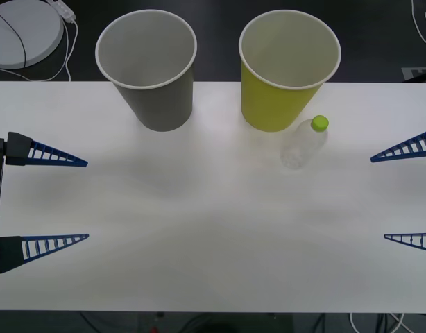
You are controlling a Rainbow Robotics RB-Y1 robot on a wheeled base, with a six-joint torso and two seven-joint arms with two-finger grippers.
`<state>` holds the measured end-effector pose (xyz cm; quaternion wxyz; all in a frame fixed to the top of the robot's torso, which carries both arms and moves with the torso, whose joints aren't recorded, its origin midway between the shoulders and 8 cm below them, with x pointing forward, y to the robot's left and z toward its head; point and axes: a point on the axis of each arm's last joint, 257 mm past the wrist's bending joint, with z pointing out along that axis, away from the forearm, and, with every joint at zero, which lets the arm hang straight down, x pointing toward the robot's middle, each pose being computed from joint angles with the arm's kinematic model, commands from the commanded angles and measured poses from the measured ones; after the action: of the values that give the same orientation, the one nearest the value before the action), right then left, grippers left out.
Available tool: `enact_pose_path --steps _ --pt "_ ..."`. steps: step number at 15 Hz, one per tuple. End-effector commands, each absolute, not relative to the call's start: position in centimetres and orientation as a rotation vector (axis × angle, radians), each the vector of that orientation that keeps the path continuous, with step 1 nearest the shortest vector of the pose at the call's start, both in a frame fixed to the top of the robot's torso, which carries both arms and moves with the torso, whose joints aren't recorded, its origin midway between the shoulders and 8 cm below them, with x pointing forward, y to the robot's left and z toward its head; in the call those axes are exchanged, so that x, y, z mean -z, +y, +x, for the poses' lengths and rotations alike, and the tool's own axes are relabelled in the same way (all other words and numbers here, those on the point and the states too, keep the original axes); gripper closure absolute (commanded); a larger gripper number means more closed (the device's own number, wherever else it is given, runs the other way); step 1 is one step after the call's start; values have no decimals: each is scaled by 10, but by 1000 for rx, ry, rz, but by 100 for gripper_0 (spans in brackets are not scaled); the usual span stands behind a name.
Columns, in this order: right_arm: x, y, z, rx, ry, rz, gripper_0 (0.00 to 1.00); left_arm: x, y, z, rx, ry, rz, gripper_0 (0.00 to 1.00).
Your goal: Put the can into the green bin and the plastic bottle into the gray bin
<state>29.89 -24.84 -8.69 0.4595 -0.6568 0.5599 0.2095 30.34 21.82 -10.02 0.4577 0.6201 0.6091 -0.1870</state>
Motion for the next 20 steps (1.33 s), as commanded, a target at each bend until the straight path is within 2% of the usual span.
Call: enact_pose_path --steps 1,3,5,7,13,20 --pt "87 -248 299 -516 1379 -1617 0 100 218 303 461 1501 1528 0" --pt "87 -248 299 -516 1379 -1617 0 100 218 303 461 1501 1528 0" --pt "87 -243 293 -588 1385 -1541 0 100 218 303 461 1501 1528 0" --pt "84 -243 296 -585 1383 -1527 0 100 218 303 461 1501 1528 0" --pt "100 -249 314 -471 1442 -1388 0 100 218 303 461 1501 1528 0" --pt "130 -288 334 -338 1577 -1122 0 100 218 303 461 1501 1528 0"
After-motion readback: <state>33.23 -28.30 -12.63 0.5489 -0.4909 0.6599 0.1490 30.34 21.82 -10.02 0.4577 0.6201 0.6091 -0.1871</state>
